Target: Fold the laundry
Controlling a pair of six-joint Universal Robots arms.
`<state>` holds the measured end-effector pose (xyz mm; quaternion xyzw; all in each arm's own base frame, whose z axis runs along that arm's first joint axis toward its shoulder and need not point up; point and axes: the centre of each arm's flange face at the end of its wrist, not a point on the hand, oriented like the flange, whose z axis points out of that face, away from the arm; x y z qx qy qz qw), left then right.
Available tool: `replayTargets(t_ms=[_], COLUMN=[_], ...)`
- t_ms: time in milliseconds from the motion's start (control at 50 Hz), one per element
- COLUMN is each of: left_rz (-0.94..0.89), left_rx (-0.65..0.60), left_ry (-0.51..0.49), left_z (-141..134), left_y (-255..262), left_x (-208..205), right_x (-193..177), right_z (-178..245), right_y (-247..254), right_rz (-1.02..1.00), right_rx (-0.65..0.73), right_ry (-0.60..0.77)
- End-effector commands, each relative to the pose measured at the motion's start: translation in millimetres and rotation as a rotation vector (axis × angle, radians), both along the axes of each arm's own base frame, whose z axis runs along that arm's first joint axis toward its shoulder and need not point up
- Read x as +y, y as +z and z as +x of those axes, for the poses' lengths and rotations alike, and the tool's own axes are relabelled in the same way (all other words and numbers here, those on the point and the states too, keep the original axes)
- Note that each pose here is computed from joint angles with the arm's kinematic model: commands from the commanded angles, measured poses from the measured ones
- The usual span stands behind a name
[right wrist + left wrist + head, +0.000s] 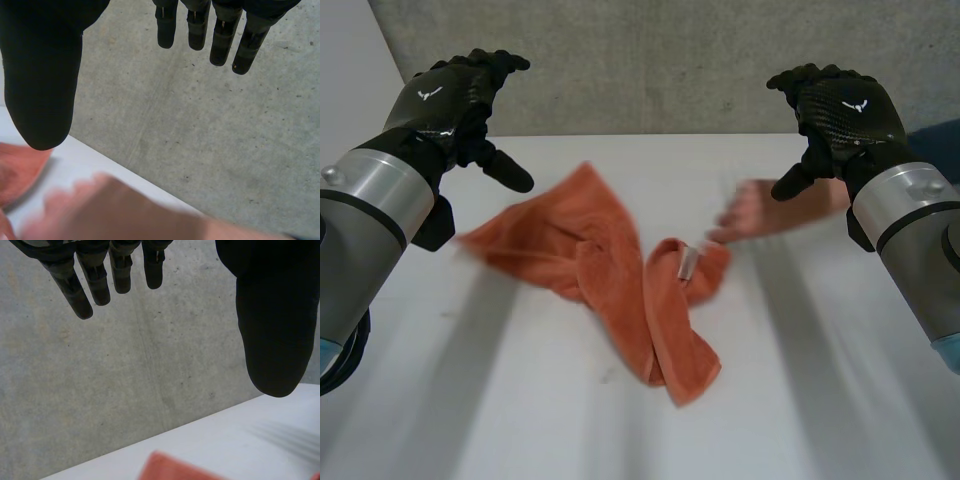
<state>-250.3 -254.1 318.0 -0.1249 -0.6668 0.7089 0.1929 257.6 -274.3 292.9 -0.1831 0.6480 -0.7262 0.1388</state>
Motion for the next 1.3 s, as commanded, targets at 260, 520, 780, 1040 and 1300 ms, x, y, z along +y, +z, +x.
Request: replayTargets(t_ms=[260,520,780,1040,1300], left_rz=[0.002,0.048,0.099,0.033,-0.250], left_rx=[-0.003,-0.271,-0.551,-0.593,-0.308], left_ry=[-0.013,-0.081,-0.322,-0.323,-0.040], left_z=[-3.6,-19.9,-46.5,-58.6,-61.1], left_y=[-2.1,-61.4,-160.7,-192.8,-75.5], left_x=[1.5,-20.6,-41.1,-66.7,-57.6], right_x=[0.3,12.3,29.4,-14.2,-67.6], right_z=[0.7,9.8,90.6,108.2,97.6], right_y=[0.0,-32.4,-114.7,-128.1,-23.7], right_rz=[0.001,0.205,0.277,0.186,-0.085], right_rx=[0.001,0.139,0.257,0.279,0.075], right_ry=[0.003,0.039,0.310,0.189,-0.051])
